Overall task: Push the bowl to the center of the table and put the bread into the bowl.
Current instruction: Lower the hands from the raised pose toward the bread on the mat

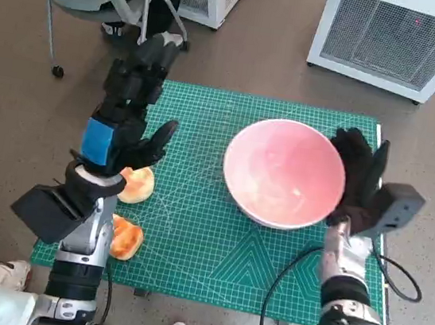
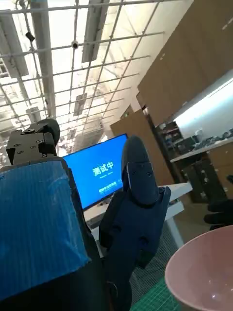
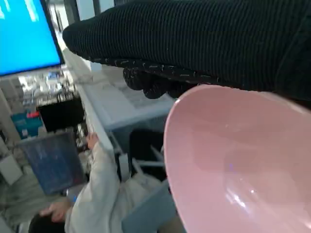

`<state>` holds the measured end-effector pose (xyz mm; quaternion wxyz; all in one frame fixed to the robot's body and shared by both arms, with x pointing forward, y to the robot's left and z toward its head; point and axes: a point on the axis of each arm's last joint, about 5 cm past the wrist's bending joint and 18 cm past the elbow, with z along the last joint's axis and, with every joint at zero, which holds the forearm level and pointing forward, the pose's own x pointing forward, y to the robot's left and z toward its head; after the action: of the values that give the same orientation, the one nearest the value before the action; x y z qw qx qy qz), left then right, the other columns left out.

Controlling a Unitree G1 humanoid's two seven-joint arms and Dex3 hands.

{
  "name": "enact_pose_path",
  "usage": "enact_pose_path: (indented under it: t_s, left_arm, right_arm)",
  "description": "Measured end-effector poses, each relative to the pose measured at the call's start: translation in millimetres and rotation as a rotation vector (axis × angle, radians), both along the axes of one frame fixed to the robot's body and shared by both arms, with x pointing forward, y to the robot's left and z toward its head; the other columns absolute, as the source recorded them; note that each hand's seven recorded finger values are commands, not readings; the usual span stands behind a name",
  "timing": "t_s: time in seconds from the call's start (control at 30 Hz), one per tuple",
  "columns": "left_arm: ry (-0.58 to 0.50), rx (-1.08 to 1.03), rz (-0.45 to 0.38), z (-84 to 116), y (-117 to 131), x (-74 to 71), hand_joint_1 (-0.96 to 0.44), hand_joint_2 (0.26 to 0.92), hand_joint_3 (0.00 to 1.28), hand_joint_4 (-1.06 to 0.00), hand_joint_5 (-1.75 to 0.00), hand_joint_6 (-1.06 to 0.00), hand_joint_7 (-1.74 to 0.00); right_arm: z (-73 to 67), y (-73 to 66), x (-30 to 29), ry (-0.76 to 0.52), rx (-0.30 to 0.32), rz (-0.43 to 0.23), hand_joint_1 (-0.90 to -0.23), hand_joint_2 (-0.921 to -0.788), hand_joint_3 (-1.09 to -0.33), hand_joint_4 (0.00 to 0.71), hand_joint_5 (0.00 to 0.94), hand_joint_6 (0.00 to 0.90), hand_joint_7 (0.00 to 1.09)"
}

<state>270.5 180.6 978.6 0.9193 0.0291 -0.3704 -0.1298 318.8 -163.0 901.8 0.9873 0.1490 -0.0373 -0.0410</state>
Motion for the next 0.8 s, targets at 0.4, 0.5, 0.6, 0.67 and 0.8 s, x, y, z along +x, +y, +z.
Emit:
enact_pose_path:
  t_s: [0.4,0.5,0.6,0.67,0.8]
  left_arm:
    - [-0.003,0.005,0.041,-1.4,2.7,-5.1,-0.37,0.921,0.44,-0.17,-0.01,-0.01,-0.52]
    - [-0.001,0.006,0.046,-2.2,3.2,-6.3,-0.37,0.921,0.44,-0.17,-0.01,-0.01,-0.52]
    - [0.001,0.008,0.05,-3.5,4.5,-8.0,-0.37,0.921,0.44,-0.18,-0.01,-0.01,-0.52]
    - [0.001,0.014,0.055,-4.1,6.3,-10.1,-0.38,0.921,0.44,-0.18,-0.01,-0.01,-0.52]
    - [-0.003,0.034,0.067,-4.6,11.7,-15.4,-0.39,0.921,0.44,-0.18,-0.01,-0.01,-0.52]
  right_arm:
    - [9.4,22.3,7.4,-0.001,0.012,0.067,-0.529,-0.921,-0.865,0.297,0.001,0.101,0.52]
    - [11.2,26.5,8.8,0.008,0.003,0.082,-0.544,-0.921,-0.857,0.307,0.006,0.099,0.53]
    - [12.6,29.2,9.8,0.017,-0.019,0.091,-0.549,-0.921,-0.858,0.311,0.008,0.091,0.53]
    - [13.2,30.0,10.2,0.019,-0.03,0.092,-0.538,-0.921,-0.871,0.31,0.007,0.081,0.52]
    - [14.3,28.8,10.8,0.017,-0.051,0.091,-0.533,-0.921,-0.877,0.312,0.007,0.075,0.52]
